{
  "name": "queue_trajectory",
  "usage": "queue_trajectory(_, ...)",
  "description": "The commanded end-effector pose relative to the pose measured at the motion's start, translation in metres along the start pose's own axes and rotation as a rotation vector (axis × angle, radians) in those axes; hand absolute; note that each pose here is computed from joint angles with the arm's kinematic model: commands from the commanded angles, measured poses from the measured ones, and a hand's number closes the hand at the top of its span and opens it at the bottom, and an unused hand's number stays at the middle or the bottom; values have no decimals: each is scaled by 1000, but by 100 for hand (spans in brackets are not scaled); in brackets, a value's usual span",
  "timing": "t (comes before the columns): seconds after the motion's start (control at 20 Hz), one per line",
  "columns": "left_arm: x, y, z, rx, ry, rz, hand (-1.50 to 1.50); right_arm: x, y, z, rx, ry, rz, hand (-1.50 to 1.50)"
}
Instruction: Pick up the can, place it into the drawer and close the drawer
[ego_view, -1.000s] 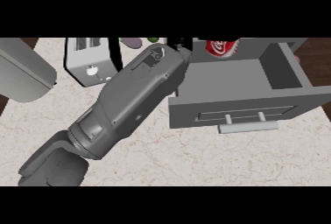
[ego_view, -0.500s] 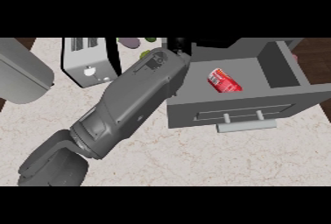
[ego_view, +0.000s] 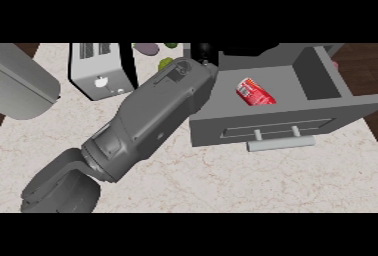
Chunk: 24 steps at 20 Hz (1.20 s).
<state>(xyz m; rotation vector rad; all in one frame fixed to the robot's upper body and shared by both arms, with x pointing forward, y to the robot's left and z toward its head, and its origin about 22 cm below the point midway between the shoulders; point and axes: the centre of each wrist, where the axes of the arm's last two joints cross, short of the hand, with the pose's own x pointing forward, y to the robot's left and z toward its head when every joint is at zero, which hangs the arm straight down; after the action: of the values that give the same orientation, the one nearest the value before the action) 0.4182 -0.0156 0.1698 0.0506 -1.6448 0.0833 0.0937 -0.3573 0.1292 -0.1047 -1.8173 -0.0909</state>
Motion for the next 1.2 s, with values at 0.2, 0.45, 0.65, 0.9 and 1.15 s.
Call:
queue_trajectory(0.2, -6, 4, -1, 9, -27, 28, -150, 30, 3, -4, 46, -148, 249, -150)
queue_trajectory(0.45, 2, -1, 1, -3, -67, 70, -150, 37, 21, -11, 140, -250, 328, -150)
queue_trajectory(0.65, 18, -6, -1, -34, -81, 99, -150, 39, 32, -27, 150, -285, 430, -150)
queue_trajectory(0.9, 20, -10, 3, -20, -107, 90, -150, 35, 55, -48, 170, -305, 551, -150)
queue_trajectory(1.15, 22, -14, 8, -15, -73, 114, -150, 29, 91, -78, 211, -310, 670, -150)
